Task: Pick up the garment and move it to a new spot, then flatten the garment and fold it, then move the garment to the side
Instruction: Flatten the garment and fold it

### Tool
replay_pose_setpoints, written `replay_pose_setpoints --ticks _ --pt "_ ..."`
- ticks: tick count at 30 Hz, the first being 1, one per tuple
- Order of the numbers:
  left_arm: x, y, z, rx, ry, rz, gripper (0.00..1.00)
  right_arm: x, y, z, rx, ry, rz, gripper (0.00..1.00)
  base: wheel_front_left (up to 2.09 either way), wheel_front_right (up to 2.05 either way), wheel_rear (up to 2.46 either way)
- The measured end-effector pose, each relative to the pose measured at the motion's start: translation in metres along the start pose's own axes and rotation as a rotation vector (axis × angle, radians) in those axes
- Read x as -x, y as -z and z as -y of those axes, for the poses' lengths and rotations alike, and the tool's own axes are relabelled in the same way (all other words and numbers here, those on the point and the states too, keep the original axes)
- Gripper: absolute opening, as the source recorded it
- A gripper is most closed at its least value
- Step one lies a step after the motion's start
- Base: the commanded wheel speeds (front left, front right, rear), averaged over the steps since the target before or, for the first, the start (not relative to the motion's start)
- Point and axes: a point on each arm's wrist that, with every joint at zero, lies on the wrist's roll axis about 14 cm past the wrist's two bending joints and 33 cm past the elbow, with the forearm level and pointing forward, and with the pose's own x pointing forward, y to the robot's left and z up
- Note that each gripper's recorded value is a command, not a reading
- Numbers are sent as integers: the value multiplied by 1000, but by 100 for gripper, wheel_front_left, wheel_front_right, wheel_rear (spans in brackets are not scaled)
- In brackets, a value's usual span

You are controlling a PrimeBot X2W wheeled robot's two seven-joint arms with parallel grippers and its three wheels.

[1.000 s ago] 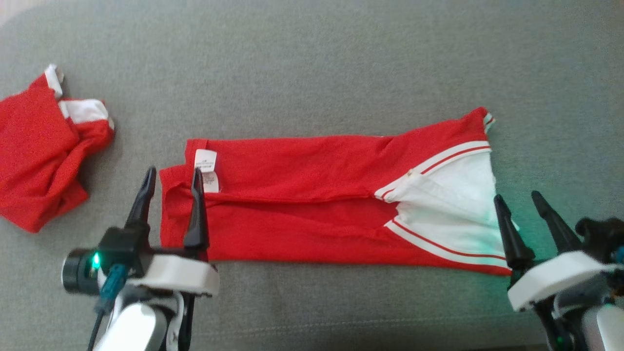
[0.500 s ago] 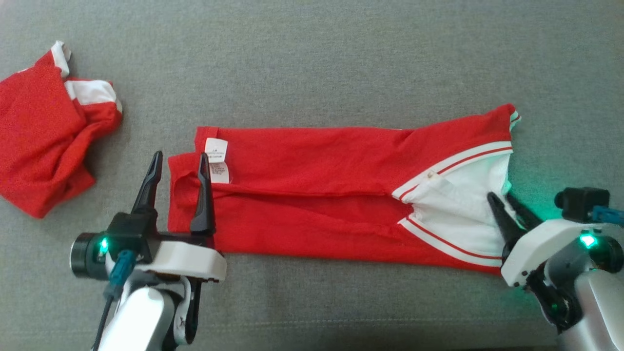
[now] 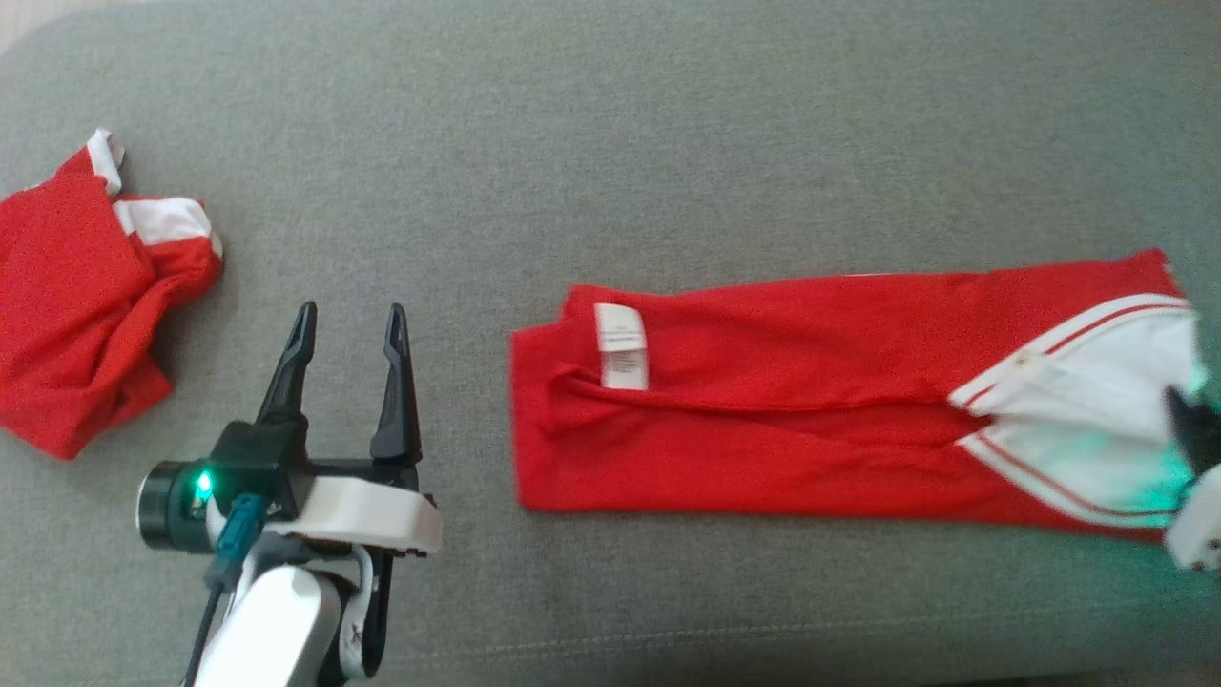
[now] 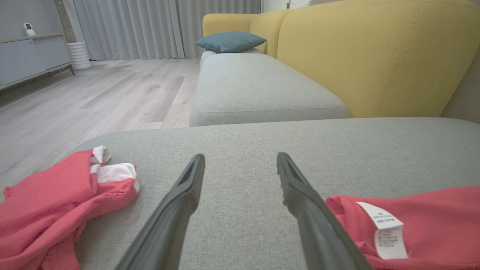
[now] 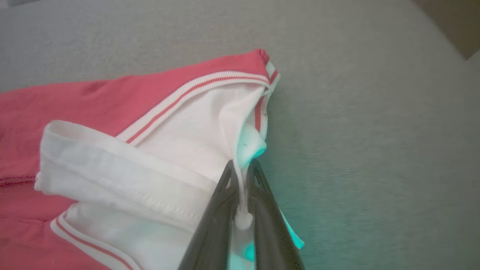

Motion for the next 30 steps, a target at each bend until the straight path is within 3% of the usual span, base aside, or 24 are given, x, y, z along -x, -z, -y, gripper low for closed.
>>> replay_pose_setpoints --ticks 3,7,12,15,23,30 --pt "1 -3 4 2 12 9 100 9 -17 14 26 30 41 0 0 0 0" --pt "2 -8 9 11 24 18 100 16 -43 -7 86 -23 115 0 0 0 0" --pt "5 -13 10 13 28 31 100 27 -94 -90 210 -229 259 0 0 0 0" --pt "7 -16 8 17 23 35 100 35 -102 -154 255 -396 294 0 0 0 0" --pt "15 -19 3 20 3 39 100 52 -54 -275 203 -732 180 0 0 0 0" --pt "21 -17 -1 23 -13 32 100 49 -8 -322 139 -833 52 0 0 0 0"
